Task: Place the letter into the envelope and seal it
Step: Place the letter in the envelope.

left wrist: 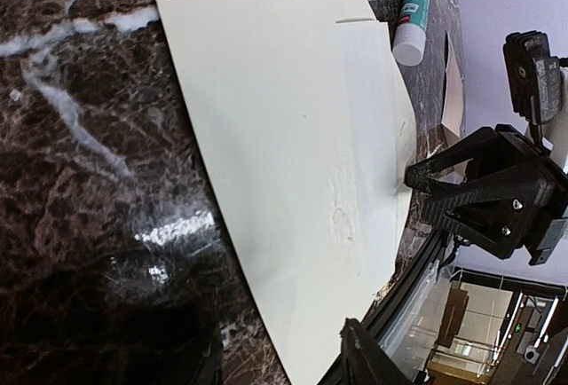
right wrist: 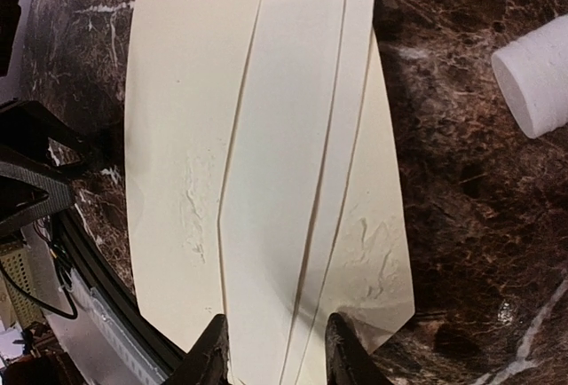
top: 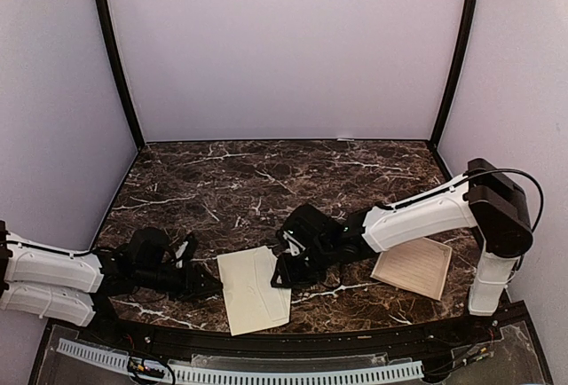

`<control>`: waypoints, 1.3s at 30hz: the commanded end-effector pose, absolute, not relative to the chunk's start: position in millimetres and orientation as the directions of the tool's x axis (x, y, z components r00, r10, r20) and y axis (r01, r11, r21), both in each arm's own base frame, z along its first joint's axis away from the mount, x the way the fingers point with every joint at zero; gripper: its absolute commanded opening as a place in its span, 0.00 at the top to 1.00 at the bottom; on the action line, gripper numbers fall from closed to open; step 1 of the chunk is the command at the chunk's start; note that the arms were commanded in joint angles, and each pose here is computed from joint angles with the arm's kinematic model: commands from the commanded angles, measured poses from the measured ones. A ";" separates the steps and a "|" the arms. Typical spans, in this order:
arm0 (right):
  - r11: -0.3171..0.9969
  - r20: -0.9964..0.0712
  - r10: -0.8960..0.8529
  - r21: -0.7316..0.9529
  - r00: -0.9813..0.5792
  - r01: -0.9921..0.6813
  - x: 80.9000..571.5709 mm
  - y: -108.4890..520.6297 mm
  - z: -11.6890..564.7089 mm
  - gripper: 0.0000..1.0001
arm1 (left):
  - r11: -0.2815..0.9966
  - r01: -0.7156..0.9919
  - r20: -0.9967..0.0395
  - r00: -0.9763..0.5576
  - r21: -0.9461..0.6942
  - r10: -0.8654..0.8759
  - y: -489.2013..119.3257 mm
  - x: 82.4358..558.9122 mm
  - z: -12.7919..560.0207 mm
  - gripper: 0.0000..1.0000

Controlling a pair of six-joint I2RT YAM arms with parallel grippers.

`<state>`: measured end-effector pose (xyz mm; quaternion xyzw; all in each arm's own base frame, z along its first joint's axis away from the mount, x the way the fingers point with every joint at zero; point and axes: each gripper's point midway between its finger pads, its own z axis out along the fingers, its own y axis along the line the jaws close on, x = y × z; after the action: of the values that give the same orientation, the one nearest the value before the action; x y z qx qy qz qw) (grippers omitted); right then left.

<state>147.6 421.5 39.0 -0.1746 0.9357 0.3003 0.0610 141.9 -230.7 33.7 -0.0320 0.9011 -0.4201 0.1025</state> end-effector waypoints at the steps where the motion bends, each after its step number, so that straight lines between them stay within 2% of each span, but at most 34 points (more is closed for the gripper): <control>1: 0.749 -0.246 -0.292 0.542 -0.924 -0.381 150.0 434.3 44.5 0.66 | 0.612 0.035 -0.156 -0.977 -0.790 -0.145 -238.3 143.0 37.0 0.56; 5: 0.750 -0.245 -0.294 0.540 -0.924 -0.382 150.9 436.3 42.2 0.66 | 0.614 0.029 -0.145 -0.979 -0.788 -0.140 -239.4 141.2 31.3 0.57; 16: 0.763 -0.233 -0.300 0.524 -0.925 -0.379 150.6 436.7 33.0 0.69 | 0.615 0.024 -0.125 -0.985 -0.788 -0.121 -245.0 139.5 24.6 0.72; 22: 0.755 -0.229 -0.311 0.530 -0.922 -0.386 147.7 442.5 31.5 0.79 | 0.610 0.025 -0.118 -0.987 -0.792 -0.112 -248.7 139.4 22.6 0.81; 25: 0.752 -0.227 -0.313 0.534 -0.922 -0.387 147.2 444.7 31.2 0.80 | 0.612 0.023 -0.114 -0.987 -0.790 -0.110 -249.4 138.7 20.9 0.84; 35: 0.733 -0.221 -0.331 0.552 -0.917 -0.398 142.5 454.4 30.5 0.80 | 0.611 0.025 -0.113 -0.988 -0.791 -0.105 -252.5 139.3 19.9 0.89; 39: 0.728 -0.220 -0.338 0.556 -0.915 -0.402 141.1 458.5 29.6 0.84 | 0.609 0.029 -0.118 -0.987 -0.792 -0.106 -253.5 140.6 20.9 0.91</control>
<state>148.0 443.6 26.7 -0.1850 0.9356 0.2957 0.0546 140.1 -248.6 16.8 -0.0296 0.8975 -0.4338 0.0740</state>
